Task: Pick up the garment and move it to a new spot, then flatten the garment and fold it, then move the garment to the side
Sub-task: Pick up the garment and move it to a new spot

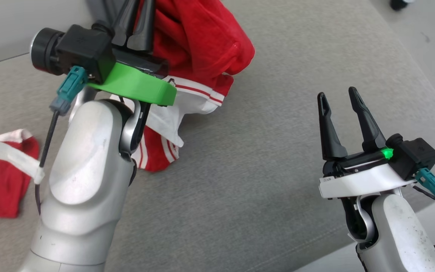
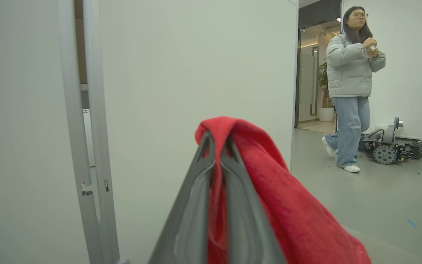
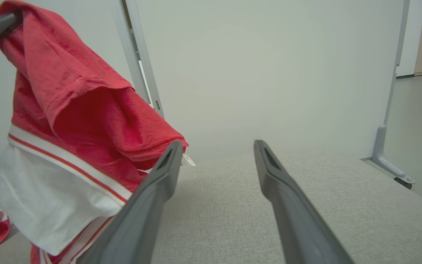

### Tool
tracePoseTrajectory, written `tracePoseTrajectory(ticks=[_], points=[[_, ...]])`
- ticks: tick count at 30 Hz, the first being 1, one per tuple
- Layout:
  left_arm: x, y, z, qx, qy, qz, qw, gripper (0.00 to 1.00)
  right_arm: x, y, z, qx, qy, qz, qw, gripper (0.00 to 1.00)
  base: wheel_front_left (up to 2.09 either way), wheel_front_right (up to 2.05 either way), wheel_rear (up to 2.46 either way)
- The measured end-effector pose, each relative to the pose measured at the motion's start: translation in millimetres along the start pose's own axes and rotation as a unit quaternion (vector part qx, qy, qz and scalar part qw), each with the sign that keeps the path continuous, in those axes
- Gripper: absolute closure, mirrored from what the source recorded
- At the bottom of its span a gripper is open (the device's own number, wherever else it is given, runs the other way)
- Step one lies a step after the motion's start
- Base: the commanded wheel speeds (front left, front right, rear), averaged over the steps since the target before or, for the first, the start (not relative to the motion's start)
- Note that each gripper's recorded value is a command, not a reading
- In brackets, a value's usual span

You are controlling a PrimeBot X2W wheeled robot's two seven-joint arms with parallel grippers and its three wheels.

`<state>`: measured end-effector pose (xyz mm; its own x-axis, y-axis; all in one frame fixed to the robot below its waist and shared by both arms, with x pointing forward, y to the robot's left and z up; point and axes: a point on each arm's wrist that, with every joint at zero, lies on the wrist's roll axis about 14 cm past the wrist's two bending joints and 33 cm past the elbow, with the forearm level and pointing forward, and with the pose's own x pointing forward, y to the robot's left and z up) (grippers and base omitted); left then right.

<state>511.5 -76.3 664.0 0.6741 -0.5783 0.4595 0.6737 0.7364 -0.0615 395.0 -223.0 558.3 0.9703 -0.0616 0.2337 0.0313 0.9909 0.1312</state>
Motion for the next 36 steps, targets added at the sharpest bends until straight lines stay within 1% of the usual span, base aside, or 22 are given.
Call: tracePoseTrajectory(ticks=[3, 4, 5, 6, 10, 13, 19, 22, 27, 29, 32, 36], points=[[6, -12, -30, -0.016, 0.031, -0.012, 0.999, 1.0, -8, -16, 2, -0.007, 0.002, -0.024, 1.0, 0.0, 0.0, 0.0, 0.0], [6, -16, -47, -0.022, 0.053, -0.017, 0.998, 0.75, -10, -21, 3, -0.01, 0.003, -0.031, 0.999, 0.0, 0.0, 0.0, 0.0], [4, -19, -59, -0.026, 0.07, -0.02, 0.997, 0.21, -12, -24, 3, -0.013, 0.004, -0.037, 0.999, 0.0, 0.0, 0.0, 0.0], [1, -22, -76, -0.034, 0.095, -0.021, 0.995, 0.0, -14, -28, 3, -0.016, 0.006, -0.042, 0.999, 0.0, 0.0, 0.0, 0.0], [-14, -22, -120, -0.051, 0.148, -0.016, 0.988, 0.0, -17, -36, -5, -0.022, 0.02, -0.055, 0.998, 0.0, 0.0, 0.0, 0.0], [-28, -16, -137, -0.055, 0.169, -0.007, 0.984, 0.0, -13, -34, -10, -0.024, 0.025, -0.05, 0.998, 0.0, 0.0, 0.0, 0.0], [-48, 9, -138, -0.058, 0.171, 0.03, 0.983, 0.0, -2, -15, -23, -0.027, 0.036, -0.018, 0.999, 0.0, 0.0, 0.0, 0.0], [-69, 16, -138, -0.05, 0.184, 0.038, 0.981, 0.0, 4, 1, -29, -0.026, 0.039, 0.006, 0.999, 0.0, 0.0, 0.0, 0.0], [-102, 36, -123, -0.021, 0.195, 0.057, 0.979, 0.0, 12, 31, -33, -0.012, 0.036, 0.048, 0.998, 0.0, 0.0, 0.0, 0.0], [-116, 50, -111, -0.011, 0.189, 0.08, 0.979, 0.0, 15, 43, -32, -0.006, 0.032, 0.065, 0.997, 0.0, 0.0, 0.0, 0.0], [-139, 76, -87, 0.007, 0.172, 0.132, 0.976, 0.0, 15, 63, -32, 0.002, 0.03, 0.091, 0.995, 0.0, 0.0, 0.0, 0.0], [-170, 95, -59, 0.013, 0.148, 0.189, 0.971, 0.0, 14, 81, -30, 0.006, 0.027, 0.115, 0.993, 0.0, 0.0, 0.0, 0.0]])
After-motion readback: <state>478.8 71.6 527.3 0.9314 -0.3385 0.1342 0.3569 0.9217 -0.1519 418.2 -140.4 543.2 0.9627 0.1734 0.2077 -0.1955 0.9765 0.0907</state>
